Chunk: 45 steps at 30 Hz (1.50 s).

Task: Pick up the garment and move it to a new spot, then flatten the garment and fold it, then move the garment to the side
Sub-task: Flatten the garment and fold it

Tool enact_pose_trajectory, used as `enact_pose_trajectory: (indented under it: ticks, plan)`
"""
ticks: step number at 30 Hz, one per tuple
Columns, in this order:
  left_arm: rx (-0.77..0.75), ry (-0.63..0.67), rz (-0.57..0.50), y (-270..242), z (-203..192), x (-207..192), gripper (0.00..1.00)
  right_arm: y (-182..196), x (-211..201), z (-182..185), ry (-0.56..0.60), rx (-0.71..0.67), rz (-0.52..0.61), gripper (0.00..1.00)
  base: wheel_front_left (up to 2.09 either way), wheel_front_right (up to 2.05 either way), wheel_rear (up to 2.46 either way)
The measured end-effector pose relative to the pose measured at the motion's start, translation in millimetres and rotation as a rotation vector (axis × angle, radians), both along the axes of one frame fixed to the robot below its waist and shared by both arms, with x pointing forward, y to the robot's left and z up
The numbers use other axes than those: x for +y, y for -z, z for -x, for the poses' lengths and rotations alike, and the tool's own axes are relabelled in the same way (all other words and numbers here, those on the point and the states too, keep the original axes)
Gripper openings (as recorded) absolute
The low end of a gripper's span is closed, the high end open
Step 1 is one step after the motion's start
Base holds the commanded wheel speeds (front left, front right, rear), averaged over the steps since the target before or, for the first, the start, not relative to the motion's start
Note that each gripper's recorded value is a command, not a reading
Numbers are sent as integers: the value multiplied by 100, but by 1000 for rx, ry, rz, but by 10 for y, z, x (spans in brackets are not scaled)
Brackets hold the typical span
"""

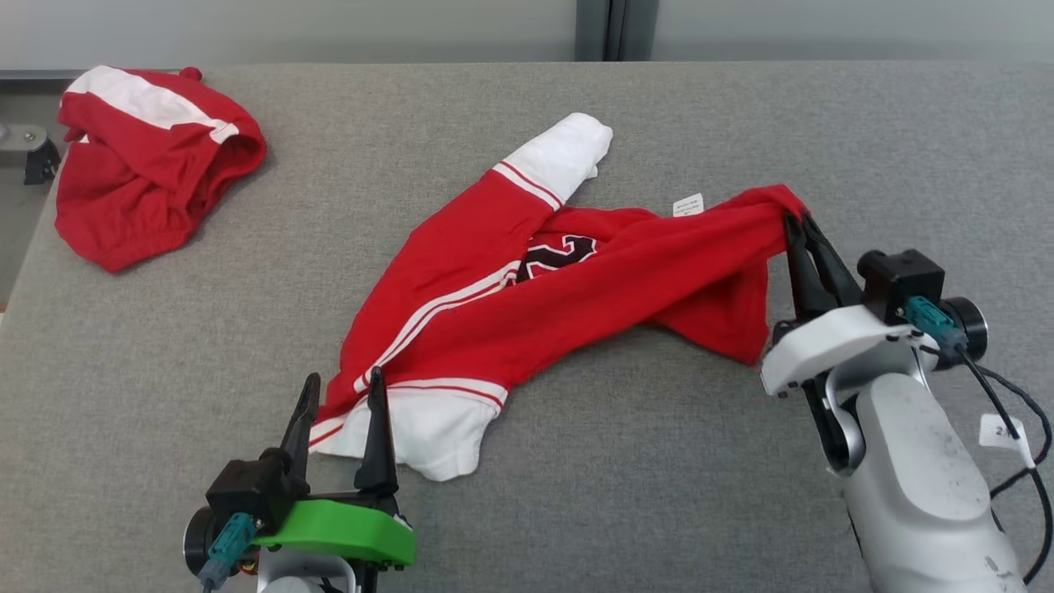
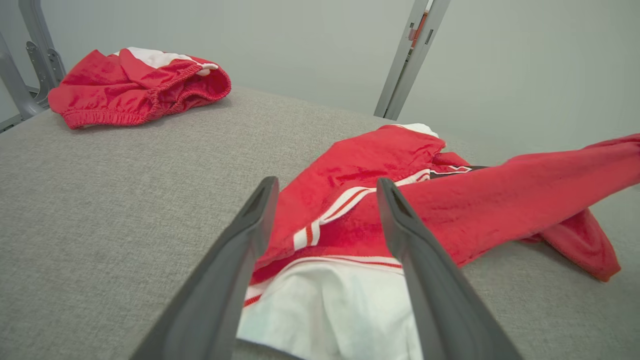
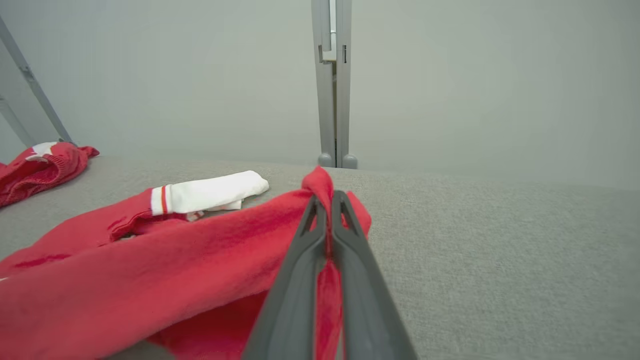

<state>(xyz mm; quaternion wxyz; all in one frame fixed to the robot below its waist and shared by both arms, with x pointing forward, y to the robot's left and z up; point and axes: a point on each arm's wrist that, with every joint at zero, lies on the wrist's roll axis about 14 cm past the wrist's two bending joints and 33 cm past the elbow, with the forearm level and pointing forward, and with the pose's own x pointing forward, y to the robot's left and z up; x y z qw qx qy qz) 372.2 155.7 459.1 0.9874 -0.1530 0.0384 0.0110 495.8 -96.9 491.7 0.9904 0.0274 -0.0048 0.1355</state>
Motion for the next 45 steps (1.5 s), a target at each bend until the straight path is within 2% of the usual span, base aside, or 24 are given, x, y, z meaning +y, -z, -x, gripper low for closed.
enact_pose_trajectory:
  ticks: [3,12,21,22,23,24,25,35,45]
  plan:
    - [-6,12,0,-15,-19,-36,100,114,-210,174,45,20,17,0,0,0,0]
    - [-20,54,0,-33,-128,-154,100,821,-783,983,192,267,33,0,0,0,0]
    - [-24,84,1,-34,-177,-243,100,1076,-813,1293,211,369,-1,0,0,0,0]
    - [-26,84,2,-40,-179,-245,100,1076,-812,1303,211,368,-2,5,0,0,0]
    - [-28,87,2,-47,-182,-253,100,1075,-820,1314,214,367,-3,40,0,0,0]
    - [-31,88,2,-56,-184,-258,100,1061,-834,1318,220,360,-7,87,0,0,0]
    - [-32,89,2,-62,-185,-261,100,1052,-841,1319,222,356,-9,100,0,0,0]
    - [-54,90,9,-140,-167,-273,100,674,-1074,1214,278,236,32,100,0,0,0]
    - [-56,69,10,-163,-79,-208,100,309,-823,922,202,129,37,100,0,0,0]
